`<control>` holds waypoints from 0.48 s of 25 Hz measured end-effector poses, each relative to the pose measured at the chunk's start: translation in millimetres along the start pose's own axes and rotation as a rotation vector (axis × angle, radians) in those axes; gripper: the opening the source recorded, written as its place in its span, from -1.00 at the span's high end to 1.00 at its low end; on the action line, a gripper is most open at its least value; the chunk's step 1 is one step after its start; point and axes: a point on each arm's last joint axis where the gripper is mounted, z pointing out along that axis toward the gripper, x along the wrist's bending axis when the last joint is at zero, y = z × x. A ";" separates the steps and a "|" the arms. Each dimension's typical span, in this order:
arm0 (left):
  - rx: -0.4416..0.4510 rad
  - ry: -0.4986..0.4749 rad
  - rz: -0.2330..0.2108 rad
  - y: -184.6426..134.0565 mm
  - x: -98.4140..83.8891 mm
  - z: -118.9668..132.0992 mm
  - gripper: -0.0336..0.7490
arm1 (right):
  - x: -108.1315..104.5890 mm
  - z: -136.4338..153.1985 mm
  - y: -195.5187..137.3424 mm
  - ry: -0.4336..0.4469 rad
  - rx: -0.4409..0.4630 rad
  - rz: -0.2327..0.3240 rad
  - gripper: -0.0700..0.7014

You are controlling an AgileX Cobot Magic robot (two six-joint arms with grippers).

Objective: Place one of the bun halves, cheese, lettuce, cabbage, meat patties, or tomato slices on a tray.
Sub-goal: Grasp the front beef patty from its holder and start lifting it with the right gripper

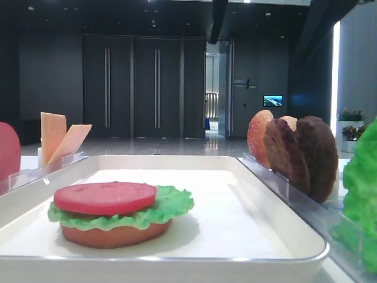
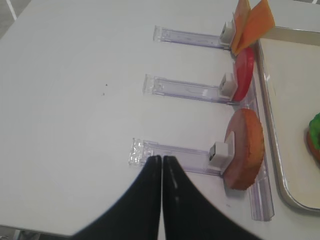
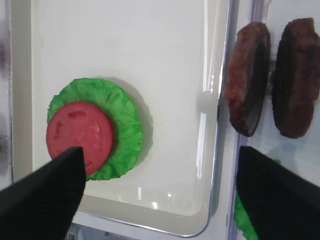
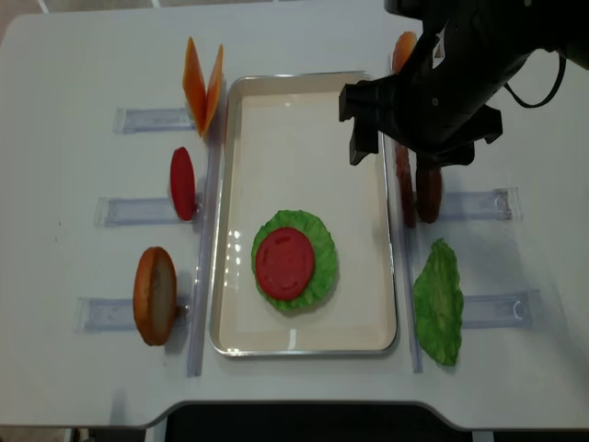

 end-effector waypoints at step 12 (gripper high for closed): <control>0.000 0.000 0.000 0.0 0.0 0.0 0.91 | -1.2 31.5 7.8 -0.050 0.023 -0.042 -0.69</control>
